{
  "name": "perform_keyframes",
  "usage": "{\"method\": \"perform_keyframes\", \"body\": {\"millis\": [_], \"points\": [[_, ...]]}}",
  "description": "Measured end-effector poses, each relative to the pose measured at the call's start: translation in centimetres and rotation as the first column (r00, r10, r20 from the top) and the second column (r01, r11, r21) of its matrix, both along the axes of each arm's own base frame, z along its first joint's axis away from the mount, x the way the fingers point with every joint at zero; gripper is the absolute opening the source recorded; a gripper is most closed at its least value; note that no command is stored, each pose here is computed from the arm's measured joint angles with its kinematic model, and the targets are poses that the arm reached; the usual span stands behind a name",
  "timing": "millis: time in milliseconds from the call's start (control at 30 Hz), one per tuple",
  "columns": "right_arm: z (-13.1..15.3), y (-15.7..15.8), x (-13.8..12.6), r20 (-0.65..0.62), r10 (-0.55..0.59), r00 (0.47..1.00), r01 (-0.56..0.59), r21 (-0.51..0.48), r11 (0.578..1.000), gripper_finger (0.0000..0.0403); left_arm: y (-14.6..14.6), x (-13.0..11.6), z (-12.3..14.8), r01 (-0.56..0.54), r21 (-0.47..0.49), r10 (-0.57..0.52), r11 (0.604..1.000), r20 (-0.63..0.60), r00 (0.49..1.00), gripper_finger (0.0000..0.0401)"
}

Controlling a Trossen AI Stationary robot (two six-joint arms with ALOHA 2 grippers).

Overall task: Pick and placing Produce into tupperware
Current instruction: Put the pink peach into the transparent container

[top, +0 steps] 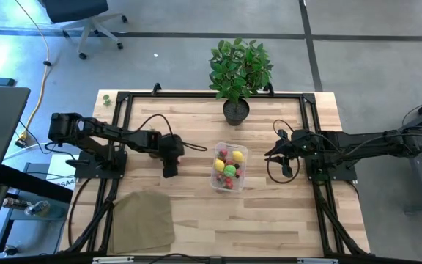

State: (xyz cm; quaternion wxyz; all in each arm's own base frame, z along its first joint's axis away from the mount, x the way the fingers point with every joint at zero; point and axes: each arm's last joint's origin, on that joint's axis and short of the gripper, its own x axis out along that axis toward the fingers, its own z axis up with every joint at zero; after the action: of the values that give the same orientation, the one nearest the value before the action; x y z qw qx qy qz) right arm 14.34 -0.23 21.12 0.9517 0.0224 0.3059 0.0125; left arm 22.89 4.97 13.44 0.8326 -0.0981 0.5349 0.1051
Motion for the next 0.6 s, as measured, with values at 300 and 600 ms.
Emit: {"method": "perform_keyframes", "body": {"millis": [300, 600], "points": [[0.0, 0.0, 0.0, 0.0, 0.0, 1.0, 0.0, 0.0, 1.0, 0.0073, 0.4, 2.2, 1.5, 0.029, 0.068, -0.046, 0.997, 0.263, 0.964, 0.0099], [0.0, 0.0, 0.0, 0.0, 0.0, 1.0, 0.0, 0.0, 1.0, 0.0073, 1.2, 5.4, 5.9, 0.068, 0.262, -0.189, 0.963, 0.469, 0.863, 0.0099]]}}
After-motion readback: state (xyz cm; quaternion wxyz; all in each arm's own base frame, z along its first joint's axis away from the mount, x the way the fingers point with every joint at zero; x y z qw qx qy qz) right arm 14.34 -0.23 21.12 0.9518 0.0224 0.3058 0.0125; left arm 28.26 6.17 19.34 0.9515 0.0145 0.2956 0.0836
